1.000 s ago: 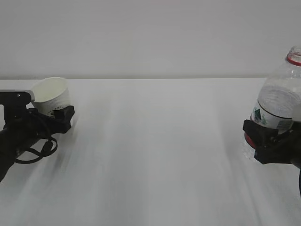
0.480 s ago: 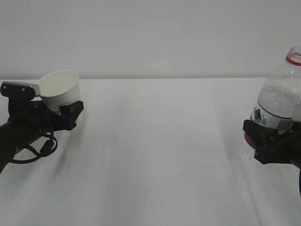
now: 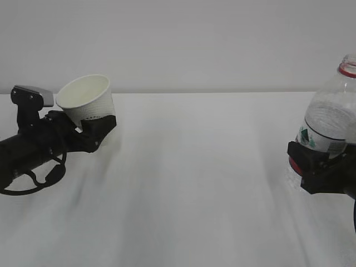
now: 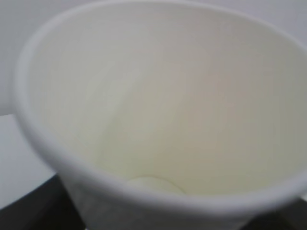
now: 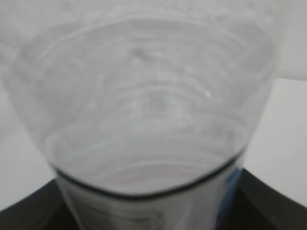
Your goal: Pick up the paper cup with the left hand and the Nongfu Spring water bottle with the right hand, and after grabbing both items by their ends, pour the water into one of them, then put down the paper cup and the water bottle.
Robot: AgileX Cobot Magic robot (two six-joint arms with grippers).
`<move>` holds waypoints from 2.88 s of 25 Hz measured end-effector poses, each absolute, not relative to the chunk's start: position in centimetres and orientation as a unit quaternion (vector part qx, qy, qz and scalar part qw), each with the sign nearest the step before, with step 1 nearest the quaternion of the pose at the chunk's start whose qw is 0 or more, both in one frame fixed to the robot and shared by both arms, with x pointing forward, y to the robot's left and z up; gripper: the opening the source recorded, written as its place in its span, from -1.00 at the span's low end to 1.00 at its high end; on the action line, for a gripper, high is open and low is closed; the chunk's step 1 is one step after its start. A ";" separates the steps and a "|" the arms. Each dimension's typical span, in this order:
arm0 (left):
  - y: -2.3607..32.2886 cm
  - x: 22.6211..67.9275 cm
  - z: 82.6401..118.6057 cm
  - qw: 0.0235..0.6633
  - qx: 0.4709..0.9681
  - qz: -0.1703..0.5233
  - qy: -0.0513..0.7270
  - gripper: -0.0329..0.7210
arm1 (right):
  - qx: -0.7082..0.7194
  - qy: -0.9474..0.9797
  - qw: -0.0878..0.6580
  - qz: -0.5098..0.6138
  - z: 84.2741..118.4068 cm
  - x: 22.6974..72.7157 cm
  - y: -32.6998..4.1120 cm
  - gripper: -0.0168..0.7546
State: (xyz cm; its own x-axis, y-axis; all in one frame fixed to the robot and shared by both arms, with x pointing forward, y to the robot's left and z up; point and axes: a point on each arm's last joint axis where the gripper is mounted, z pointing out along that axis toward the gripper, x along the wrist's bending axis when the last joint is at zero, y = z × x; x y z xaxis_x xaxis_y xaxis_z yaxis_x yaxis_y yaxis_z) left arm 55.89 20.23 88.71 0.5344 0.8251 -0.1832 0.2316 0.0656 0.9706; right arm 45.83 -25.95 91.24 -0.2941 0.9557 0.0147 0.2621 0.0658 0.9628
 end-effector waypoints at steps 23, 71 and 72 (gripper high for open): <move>17.3 52.3 88.8 0.616 0.725 0.026 0.306 0.58 | 0.477 0.638 0.354 0.489 91.2 45.8 -26.0 0.35; 8.1 48.2 89.3 0.591 0.791 -0.059 0.145 0.54 | 0.499 0.634 0.343 0.481 94.7 44.0 -26.3 0.35; 7.9 48.0 89.2 0.589 0.793 -0.060 0.144 0.54 | 0.498 0.637 0.343 0.478 94.8 43.8 -26.3 0.35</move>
